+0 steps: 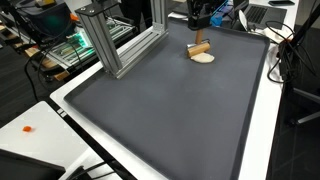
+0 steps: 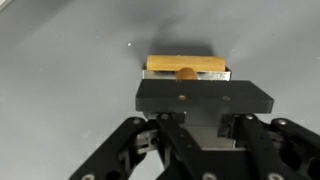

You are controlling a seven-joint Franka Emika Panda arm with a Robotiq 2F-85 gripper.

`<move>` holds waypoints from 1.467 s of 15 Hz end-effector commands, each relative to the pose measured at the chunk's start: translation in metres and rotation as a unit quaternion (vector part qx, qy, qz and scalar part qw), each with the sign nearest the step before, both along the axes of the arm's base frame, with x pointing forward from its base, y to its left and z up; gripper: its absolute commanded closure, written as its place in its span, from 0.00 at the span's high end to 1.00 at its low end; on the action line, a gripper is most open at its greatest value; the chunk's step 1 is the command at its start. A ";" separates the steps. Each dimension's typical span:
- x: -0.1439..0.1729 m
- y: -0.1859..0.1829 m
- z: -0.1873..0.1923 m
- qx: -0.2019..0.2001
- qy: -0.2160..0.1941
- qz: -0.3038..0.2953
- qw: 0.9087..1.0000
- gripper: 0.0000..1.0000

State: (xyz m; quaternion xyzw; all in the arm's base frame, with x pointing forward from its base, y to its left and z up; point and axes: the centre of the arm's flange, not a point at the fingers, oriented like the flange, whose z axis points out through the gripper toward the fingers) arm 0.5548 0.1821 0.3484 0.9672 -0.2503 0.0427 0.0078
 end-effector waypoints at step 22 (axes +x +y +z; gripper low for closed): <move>0.010 -0.001 -0.015 0.011 -0.018 -0.041 0.999 0.22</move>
